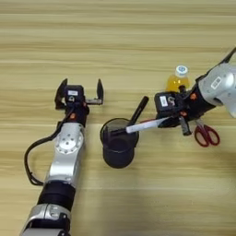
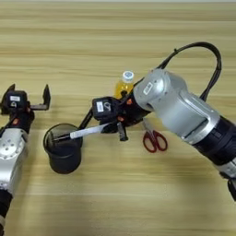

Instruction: Move the objects on the table

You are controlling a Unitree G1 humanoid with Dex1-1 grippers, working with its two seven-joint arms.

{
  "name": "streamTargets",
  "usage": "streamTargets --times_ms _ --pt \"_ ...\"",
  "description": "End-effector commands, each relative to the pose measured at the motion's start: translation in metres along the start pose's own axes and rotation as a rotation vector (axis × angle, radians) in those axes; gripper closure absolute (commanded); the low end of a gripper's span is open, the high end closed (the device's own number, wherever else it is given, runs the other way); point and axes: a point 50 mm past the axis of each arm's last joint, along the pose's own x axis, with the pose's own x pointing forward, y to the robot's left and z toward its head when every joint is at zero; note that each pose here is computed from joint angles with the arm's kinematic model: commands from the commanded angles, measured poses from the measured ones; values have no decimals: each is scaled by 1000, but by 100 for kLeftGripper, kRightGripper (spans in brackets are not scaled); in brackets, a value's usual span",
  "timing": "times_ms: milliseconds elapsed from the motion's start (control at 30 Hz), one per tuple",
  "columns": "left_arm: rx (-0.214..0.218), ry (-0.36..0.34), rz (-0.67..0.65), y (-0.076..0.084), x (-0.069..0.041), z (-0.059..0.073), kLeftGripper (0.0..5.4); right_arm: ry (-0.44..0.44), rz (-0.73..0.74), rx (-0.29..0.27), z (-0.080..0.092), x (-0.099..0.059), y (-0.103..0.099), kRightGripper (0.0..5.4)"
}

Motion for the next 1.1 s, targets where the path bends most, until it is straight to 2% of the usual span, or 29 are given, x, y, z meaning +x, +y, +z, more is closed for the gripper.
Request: streamTargets --times_ms 33,467,500,1100 --pt "13 3 3 0 0 1 0 14 7 -34 6 2 -2 466" --pt "11 0 2 -1 -1 2 0 -6 20 -82 20 5 0 466" --pt "12 0 2 -1 0 2 0 -8 19 -84 21 5 0 429" --pt "11 5 0 -2 1 1 0 -61 -48 -89 33 -7 -11 217"
